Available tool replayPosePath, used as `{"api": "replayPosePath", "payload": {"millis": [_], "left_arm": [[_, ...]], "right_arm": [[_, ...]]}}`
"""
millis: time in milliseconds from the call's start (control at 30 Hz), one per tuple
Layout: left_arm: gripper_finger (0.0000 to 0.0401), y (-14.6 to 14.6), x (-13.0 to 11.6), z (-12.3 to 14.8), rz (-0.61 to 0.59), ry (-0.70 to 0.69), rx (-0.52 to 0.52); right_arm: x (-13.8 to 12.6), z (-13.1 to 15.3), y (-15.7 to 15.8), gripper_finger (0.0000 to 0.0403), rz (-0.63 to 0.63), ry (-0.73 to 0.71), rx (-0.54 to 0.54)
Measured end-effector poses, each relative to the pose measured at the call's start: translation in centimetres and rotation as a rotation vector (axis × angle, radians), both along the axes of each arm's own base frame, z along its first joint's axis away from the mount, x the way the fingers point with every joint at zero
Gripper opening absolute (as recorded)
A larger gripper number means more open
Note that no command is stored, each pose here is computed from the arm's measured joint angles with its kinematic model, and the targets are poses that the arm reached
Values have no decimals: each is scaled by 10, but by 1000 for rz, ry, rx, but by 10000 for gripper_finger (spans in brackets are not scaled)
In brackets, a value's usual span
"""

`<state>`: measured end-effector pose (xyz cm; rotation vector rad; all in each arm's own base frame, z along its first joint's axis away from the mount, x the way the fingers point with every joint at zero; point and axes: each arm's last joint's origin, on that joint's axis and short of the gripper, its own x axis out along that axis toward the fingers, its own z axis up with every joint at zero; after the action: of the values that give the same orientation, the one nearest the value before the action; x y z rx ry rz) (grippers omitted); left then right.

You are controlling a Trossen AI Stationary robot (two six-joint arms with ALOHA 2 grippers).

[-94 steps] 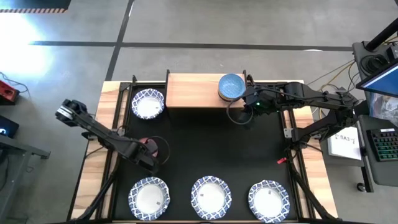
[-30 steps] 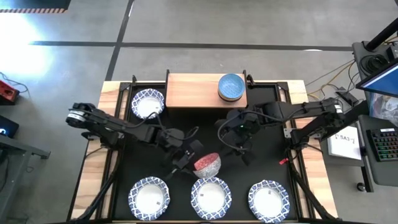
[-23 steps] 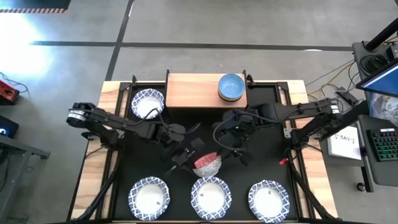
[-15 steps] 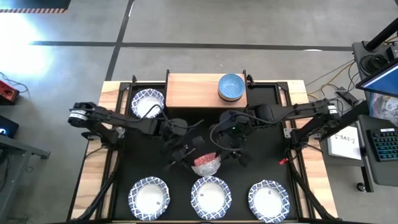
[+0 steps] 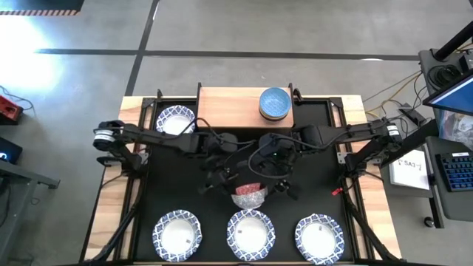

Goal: Place and stack bowls onto a shelf
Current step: Stack the middle left red bowl on top of the light blue stacked bowls on the shelf

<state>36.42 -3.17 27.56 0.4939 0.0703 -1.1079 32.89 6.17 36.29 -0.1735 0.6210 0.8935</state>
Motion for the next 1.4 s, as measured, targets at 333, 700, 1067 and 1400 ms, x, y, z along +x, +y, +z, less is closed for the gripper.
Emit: {"api": "replayPosePath", "payload": {"millis": [333,700,1067,1400], "left_arm": [[8,2,3,5,-20,1,31],[55,4,2,3,15,84,12],[77,6,0,6,31,110,0],[78,10,-9,22,173,214,69]], "right_arm": [[1,-1,1,54,19,17,43],[6,-6,1,40,-47,98,71],[1,0,1,31,-51,80,78],[5,-1,-8,29,-72,64,75]]}}
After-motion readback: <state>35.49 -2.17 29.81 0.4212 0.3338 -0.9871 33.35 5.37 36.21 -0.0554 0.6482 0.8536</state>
